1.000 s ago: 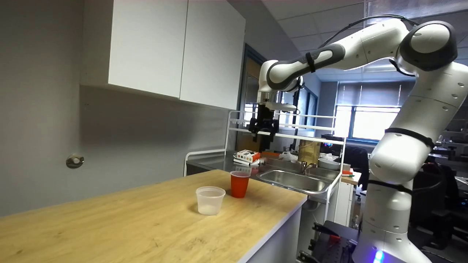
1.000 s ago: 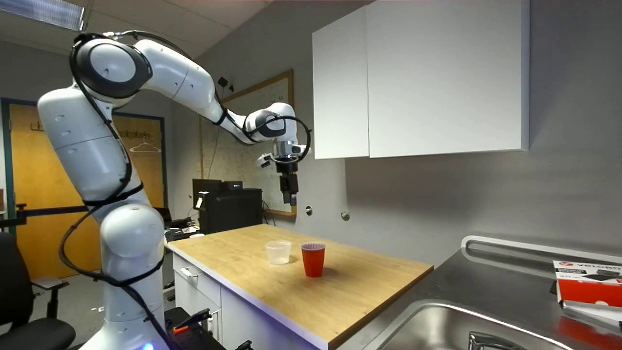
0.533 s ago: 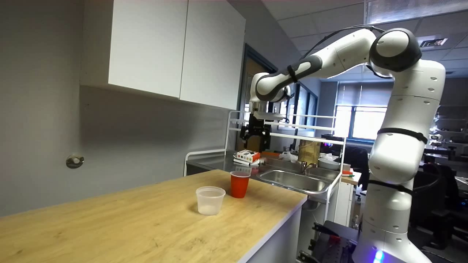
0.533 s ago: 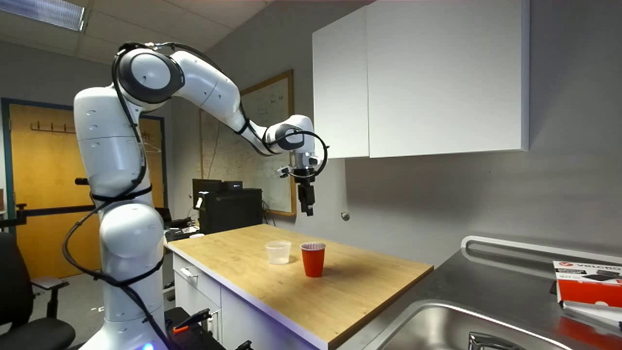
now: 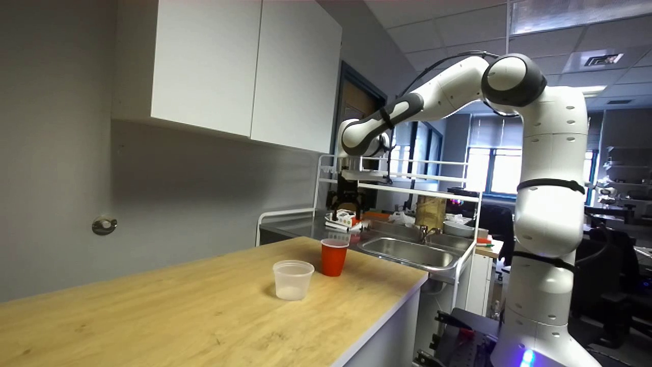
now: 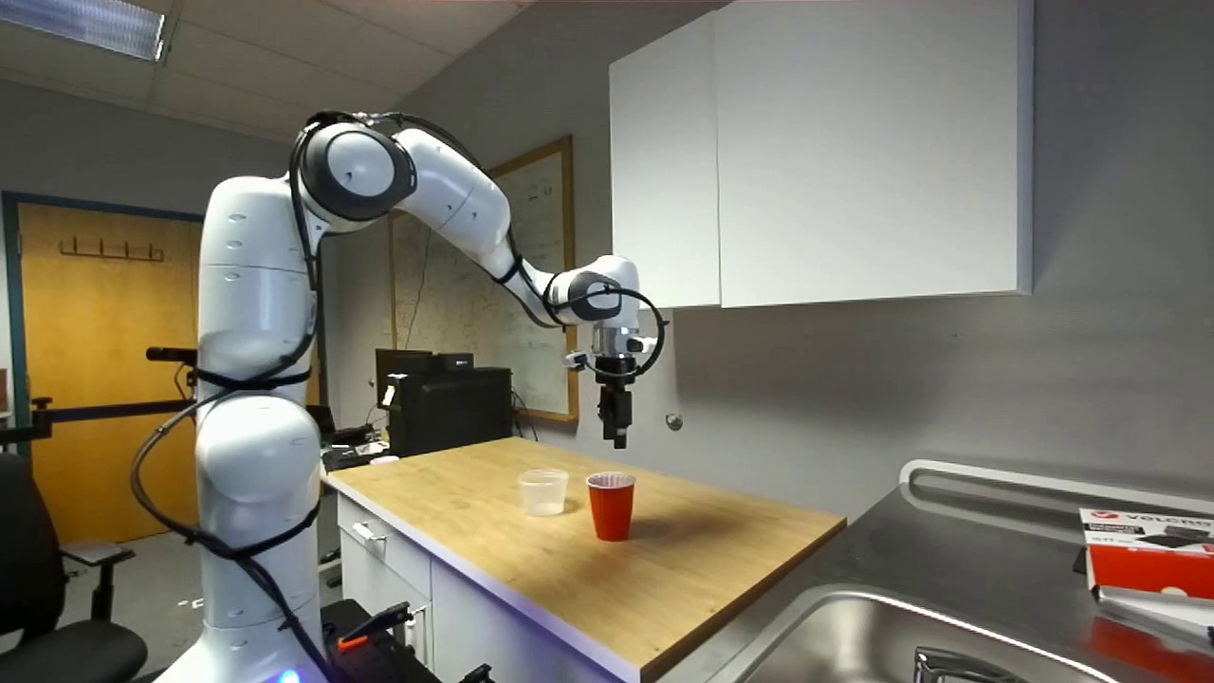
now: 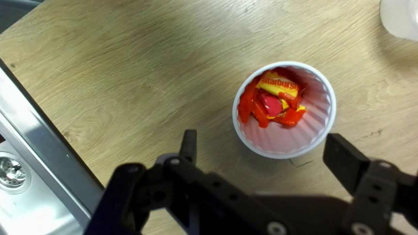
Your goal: Pour the contents of the cup into the bowl
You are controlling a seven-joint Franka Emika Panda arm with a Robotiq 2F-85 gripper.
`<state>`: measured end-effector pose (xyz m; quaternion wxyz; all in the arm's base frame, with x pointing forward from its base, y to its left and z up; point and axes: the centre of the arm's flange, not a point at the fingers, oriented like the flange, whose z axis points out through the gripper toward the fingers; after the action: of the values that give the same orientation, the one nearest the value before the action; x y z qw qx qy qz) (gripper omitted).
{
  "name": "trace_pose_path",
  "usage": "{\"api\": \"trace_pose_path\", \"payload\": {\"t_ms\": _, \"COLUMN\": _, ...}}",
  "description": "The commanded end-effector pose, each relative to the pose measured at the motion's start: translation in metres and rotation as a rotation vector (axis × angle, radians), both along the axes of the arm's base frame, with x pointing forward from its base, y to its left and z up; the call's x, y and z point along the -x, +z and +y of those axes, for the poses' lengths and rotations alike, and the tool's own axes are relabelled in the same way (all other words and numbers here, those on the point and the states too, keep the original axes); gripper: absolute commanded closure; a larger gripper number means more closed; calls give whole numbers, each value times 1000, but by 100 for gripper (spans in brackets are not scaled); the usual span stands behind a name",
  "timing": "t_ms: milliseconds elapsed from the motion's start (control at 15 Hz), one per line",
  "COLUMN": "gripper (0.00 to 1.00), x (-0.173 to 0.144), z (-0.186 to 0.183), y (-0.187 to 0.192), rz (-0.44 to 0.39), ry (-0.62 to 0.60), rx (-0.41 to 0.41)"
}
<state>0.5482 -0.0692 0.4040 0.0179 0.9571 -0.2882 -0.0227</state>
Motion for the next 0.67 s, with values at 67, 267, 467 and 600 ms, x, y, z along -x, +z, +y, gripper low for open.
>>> {"api": "trace_pose_path", "payload": {"t_ms": 67, "gripper": 0, "x": -26, "z": -3, "y": -21, "rz": 55, "ry": -10, "rx": -53}}
{"api": "trace_pose_path", "payload": {"t_ms": 267, "gripper": 0, "x": -27, "z": -7, "y": -42, "rz": 84, "ry": -21, "rx": -84}}
{"api": "trace_pose_path", "payload": {"t_ms": 467, "gripper": 0, "x": -25, "z": -14, "y": -59, "rz": 103, "ry": -39, "rx": -118}}
{"api": "trace_pose_path", "payload": {"t_ms": 600, "gripper": 0, "x": -23, "z": -20, "y": -68, "rz": 111, "ry": -52, "rx": -140}}
